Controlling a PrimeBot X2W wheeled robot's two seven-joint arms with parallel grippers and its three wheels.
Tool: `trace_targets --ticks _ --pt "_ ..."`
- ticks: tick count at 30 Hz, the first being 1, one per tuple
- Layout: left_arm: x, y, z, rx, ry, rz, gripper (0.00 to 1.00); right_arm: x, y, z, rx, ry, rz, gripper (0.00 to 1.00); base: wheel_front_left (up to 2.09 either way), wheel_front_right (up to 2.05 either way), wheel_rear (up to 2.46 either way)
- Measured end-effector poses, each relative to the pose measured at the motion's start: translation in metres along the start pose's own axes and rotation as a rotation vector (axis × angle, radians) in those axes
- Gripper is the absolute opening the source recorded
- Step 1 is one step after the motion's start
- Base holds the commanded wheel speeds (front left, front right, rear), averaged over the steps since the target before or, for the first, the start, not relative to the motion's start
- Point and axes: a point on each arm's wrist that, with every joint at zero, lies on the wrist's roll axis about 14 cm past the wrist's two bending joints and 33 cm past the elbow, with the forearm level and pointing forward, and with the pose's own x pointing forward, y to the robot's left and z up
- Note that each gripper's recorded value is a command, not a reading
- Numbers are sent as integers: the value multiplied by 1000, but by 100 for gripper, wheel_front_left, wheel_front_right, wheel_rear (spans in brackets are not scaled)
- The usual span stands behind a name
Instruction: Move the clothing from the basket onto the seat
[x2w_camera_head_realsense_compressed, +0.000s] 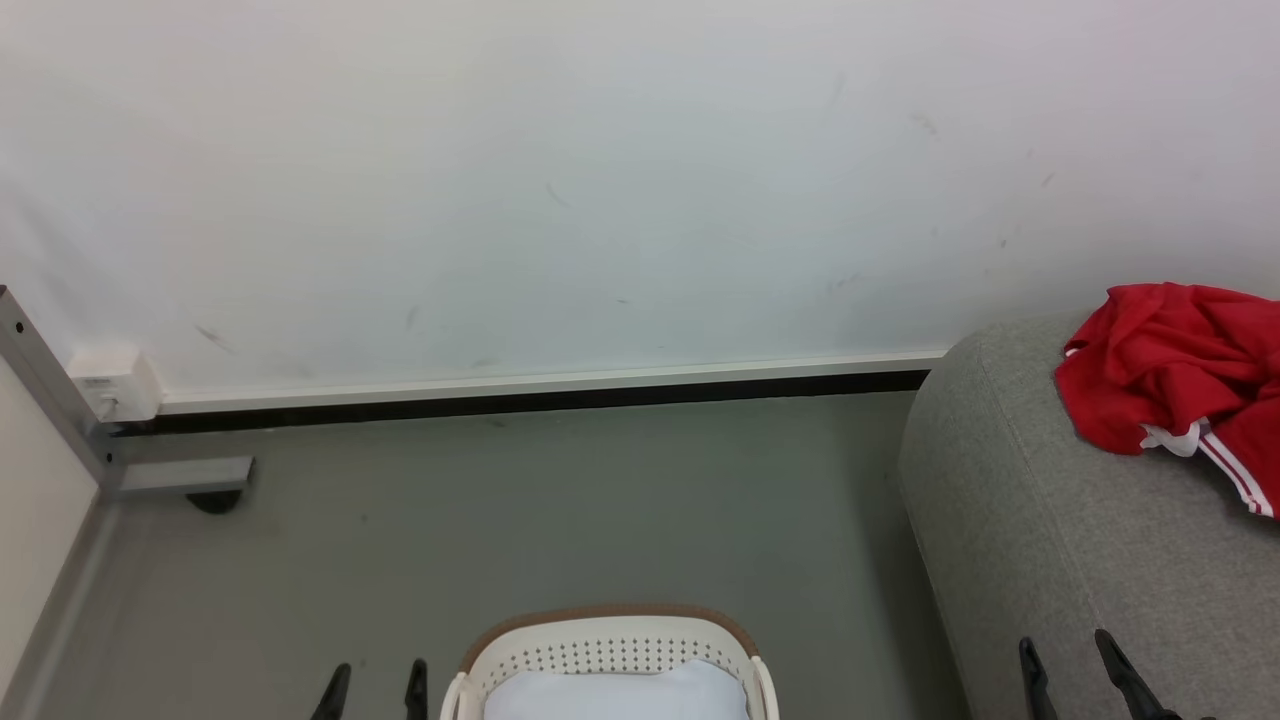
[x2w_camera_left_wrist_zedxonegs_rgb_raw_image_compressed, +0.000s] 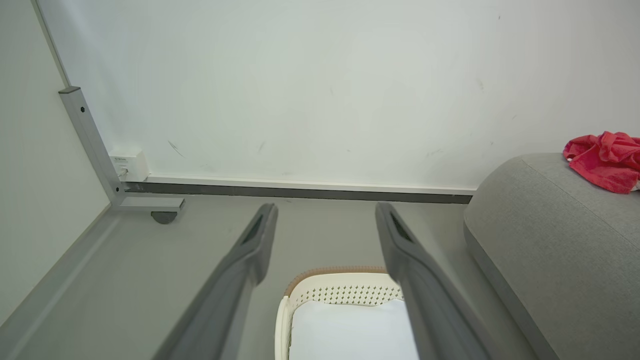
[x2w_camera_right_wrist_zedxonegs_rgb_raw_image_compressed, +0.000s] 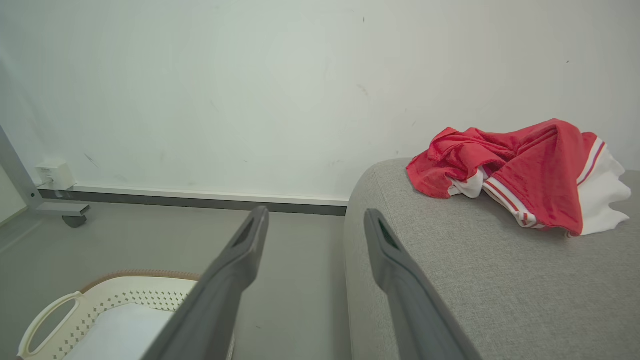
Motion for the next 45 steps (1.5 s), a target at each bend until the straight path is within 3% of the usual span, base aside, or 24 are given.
trace_targets --ticks 15,16,23,45 --pt "-4 7 -7 4 20 20 100 9 13 8 -5 -24 41 100 0 0 0" --pt "-5 9 -8 3 21 26 0 9 14 9 -6 -25 44 0 0 0 0" --pt "-12 11 -29 -36 98 49 0 0 12 -16 46 59 25 0 0 0 0" --pt "0 28 -26 -446 117 138 0 11 -3 -10 442 62 -72 0 0 0 0"
